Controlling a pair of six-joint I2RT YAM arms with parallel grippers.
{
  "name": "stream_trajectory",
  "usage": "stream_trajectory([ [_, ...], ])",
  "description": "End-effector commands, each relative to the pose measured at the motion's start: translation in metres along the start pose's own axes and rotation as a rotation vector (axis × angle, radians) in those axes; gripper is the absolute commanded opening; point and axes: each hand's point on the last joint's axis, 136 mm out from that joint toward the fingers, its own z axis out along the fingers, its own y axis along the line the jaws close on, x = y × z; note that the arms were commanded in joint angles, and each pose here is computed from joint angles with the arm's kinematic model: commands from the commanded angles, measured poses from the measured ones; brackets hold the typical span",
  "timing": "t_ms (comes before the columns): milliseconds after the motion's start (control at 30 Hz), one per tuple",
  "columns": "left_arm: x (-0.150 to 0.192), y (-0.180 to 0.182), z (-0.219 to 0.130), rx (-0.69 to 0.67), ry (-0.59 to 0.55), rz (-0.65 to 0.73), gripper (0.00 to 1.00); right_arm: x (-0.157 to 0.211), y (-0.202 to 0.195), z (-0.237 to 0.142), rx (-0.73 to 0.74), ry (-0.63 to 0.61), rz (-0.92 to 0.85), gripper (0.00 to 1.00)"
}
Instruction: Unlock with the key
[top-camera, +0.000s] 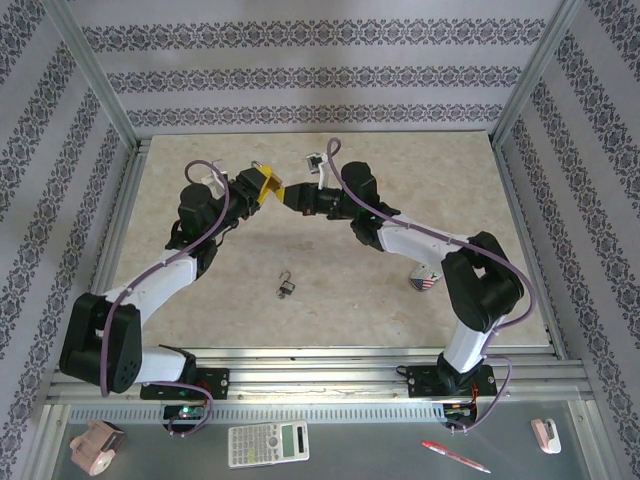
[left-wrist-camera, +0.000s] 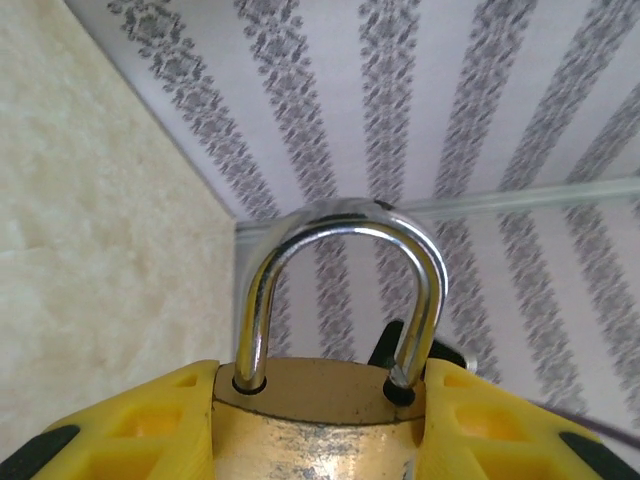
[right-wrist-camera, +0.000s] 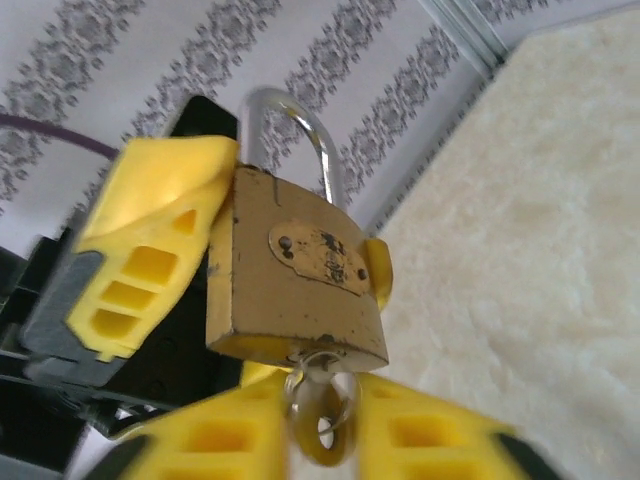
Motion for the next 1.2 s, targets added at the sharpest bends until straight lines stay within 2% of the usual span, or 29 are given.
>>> stream_trajectory([
  [0,0.032,-0.020,-0.012,-0.058,0.151,0.222,0.00,0.011,-0.012,-0.022,0.156,0.031,-0.023,0.34],
  [100,0.035,-0.003,-0.022,-0.176,0.188,0.310,0.00,0.016,-0.013,-0.043,0.229,0.038,-0.037,0.44],
  [233,0.037,0.018,-0.031,-0.319,0.243,0.454,0.00,0.019,-0.003,-0.070,0.276,0.031,-0.061,0.52],
  [367,0.047,0.032,-0.038,-0.418,0.315,0.624,0.00,0.016,0.010,-0.081,0.294,0.044,-0.097,0.55],
  [500,0.066,0.035,-0.039,-0.480,0.399,0.844,0.00,0.012,0.024,-0.071,0.270,0.127,-0.077,0.54],
  [600,0.080,0.034,-0.037,-0.463,0.432,0.944,0.00,0.020,0.032,-0.059,0.247,0.177,-0.077,0.53],
  [800,0.098,0.024,-0.034,-0.379,0.466,1.019,0.00,0.037,0.017,-0.053,0.280,0.209,-0.056,0.48],
  [1167,0.113,0.011,-0.039,-0.279,0.478,1.050,0.00,0.051,-0.008,-0.054,0.355,0.237,-0.065,0.37],
])
